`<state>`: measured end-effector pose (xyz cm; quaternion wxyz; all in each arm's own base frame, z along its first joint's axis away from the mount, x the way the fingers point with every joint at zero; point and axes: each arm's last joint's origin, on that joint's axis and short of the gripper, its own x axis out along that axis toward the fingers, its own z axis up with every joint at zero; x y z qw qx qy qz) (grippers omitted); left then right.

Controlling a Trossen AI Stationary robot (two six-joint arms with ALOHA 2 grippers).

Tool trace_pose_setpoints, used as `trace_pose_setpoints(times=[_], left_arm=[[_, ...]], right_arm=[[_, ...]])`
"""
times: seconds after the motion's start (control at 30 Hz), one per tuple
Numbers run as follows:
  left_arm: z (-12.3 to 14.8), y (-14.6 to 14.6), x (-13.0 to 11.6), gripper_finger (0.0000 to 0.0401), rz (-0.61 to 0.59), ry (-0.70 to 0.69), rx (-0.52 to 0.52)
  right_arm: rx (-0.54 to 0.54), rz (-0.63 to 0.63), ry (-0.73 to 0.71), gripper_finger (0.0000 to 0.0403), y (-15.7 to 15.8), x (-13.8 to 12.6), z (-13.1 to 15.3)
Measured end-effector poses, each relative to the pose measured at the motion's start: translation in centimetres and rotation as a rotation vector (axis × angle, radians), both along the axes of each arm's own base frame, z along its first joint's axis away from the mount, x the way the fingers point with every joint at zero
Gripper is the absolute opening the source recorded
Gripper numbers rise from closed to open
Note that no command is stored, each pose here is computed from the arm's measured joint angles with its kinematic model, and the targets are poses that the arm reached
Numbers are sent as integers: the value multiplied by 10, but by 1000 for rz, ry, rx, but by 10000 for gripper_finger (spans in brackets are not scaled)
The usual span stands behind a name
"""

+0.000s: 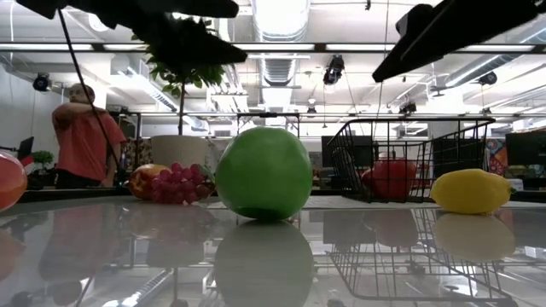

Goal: Build produce basket
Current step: Put the green apple into the wire basket

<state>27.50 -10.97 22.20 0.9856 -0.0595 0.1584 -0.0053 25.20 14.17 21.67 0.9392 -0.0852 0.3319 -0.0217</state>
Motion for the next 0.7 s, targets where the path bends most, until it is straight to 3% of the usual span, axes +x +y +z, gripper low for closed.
trace_pose_setpoints(times=[0.2, 0.4, 0.7], left_arm=[[-21, -14, 23, 354, -32, 112, -58], [-37, -17, 40, 354, 40, 294, -71], [-41, -9, 51, 354, 93, 297, -72]], right_arm=[[-10, 26, -2, 329, 5, 3, -5], [-8, 60, -3, 329, 14, -2, -7], [6, 75, -10, 329, 20, -5, -7]])
